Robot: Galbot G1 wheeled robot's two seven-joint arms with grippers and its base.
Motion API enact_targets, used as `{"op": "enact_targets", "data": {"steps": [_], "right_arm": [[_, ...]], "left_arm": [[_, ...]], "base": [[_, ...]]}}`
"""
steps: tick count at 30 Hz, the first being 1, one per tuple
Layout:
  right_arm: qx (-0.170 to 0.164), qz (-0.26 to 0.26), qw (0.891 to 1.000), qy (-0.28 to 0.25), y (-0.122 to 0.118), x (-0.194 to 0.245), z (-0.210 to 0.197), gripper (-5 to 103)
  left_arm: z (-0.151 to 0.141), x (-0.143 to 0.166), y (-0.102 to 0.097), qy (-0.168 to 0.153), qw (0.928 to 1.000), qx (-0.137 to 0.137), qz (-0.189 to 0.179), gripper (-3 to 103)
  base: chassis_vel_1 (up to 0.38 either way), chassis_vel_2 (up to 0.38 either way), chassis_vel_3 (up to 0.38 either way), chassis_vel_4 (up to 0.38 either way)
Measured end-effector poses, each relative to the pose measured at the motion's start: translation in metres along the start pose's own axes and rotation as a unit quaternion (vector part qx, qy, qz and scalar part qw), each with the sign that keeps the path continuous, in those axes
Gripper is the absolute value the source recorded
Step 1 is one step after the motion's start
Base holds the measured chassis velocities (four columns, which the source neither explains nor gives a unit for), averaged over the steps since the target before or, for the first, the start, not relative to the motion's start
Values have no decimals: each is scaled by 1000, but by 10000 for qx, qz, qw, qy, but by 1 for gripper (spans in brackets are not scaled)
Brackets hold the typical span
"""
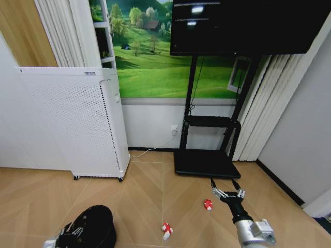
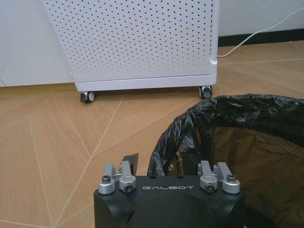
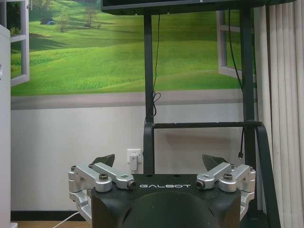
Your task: Pick up the trash bin and place the garbage on the floor into it.
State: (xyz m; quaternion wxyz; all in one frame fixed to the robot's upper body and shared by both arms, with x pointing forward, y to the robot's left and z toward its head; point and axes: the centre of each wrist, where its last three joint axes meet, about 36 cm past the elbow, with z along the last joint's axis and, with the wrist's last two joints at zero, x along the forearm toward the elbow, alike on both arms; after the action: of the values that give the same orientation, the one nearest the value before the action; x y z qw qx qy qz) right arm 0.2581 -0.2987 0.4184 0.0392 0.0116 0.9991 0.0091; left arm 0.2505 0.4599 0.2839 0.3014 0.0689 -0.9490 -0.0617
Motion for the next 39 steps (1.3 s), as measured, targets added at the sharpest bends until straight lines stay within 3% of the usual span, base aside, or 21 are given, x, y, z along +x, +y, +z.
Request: {"op": "enact_targets", "data": {"steps": [2, 3, 5, 6, 7, 9, 11, 12, 24, 31, 39], "right_arm": [[-1, 0, 10000, -1, 0, -1, 0, 100], [1, 0, 10000, -2, 0, -1, 1, 100], [2, 0, 10000, -2, -1, -2, 1, 100], [-1, -2, 10000, -4, -1, -3, 1, 100], [-1, -2, 10000, -4, -1, -3, 1, 100], [-9, -4, 10000, -7, -1, -4, 2, 100], [-12, -5, 10000, -7, -1, -4, 2, 100], [-16, -6, 10000, -6, -1, -5, 2, 100], [-2, 12, 10000, 12, -2, -4, 3, 100], [32, 66, 10000, 8, -4, -4, 2, 100], [60, 113, 9999, 47, -2, -2, 2, 100]], "left_arm": [[-1, 0, 0, -8, 10000, -4, 3, 53], [-1, -1, 0, -11, 10000, -5, 7, 42], [-1, -1, 0, -11, 10000, -3, 7, 42], [-1, -1, 0, -8, 10000, 0, 9, 32], [-1, -1, 0, -8, 10000, 0, 9, 32], [0, -1, 0, -7, 10000, 5, 12, 20], [0, -1, 0, -7, 10000, 6, 25, 20], [0, -1, 0, -22, 10000, 7, 30, 11], [-2, -1, -4, -173, 9998, 41, 10, 9], [-35, 12, -10, -610, 9981, 121, -2, 7], [-79, 29, -13, -1125, 9936, 21, 45, 7]], "base": [[0, 0, 0, 0], [0, 0, 0, 0], [0, 0, 0, 0], [0, 0, 0, 0], [0, 0, 0, 0], [0, 0, 0, 0], [0, 0, 0, 0], [0, 0, 0, 0], [0, 0, 0, 0], [0, 0, 0, 0], [0, 0, 0, 0]]}}
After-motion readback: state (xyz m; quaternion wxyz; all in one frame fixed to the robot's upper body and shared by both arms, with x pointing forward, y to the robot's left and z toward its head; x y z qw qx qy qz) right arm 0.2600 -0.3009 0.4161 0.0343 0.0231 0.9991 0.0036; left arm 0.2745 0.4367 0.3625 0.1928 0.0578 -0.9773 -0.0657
